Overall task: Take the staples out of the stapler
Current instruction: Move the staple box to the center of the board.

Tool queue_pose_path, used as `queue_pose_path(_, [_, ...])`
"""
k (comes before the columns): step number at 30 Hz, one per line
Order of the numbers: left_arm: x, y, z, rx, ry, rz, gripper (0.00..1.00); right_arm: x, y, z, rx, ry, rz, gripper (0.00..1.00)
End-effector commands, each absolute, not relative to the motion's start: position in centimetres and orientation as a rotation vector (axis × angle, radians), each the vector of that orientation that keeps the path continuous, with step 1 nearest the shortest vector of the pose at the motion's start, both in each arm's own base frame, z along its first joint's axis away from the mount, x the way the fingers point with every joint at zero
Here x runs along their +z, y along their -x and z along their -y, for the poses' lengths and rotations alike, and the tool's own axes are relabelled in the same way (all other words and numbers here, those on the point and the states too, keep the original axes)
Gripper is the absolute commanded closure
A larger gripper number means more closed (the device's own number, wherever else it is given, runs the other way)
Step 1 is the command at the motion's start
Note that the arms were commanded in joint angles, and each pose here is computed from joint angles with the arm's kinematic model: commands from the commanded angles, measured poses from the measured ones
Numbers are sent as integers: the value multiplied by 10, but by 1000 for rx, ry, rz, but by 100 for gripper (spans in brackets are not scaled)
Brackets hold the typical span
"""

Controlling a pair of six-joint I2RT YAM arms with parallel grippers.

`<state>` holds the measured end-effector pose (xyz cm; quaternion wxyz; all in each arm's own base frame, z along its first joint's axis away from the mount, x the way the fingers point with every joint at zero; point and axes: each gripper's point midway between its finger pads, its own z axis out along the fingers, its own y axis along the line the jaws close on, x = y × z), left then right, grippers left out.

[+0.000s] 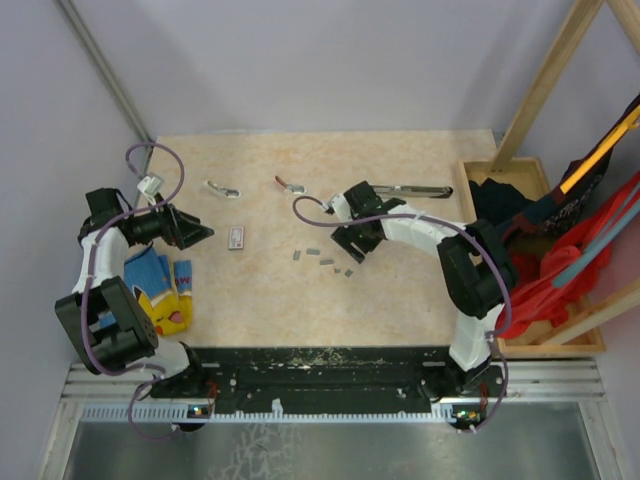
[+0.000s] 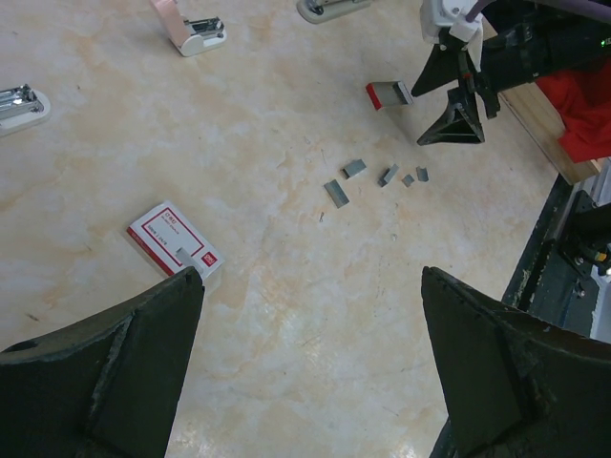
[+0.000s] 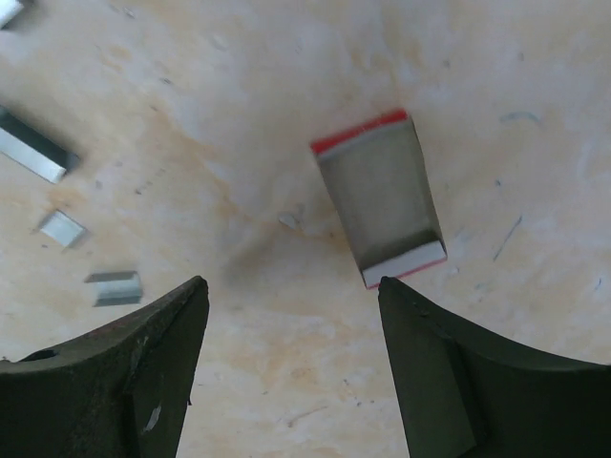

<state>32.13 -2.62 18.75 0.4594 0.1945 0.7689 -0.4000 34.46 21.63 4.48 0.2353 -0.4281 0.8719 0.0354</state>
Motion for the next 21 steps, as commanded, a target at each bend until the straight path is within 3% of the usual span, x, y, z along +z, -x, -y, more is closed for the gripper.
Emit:
queue_pose_path(1, [192,-320,26,-979,-492,-1865,0,80,-363,-192,6,985,-2334,28])
queue_pose_path(21, [188,-322,25,-993,-479,-1872,0,40,-377,-155,-190,919,-2408,25])
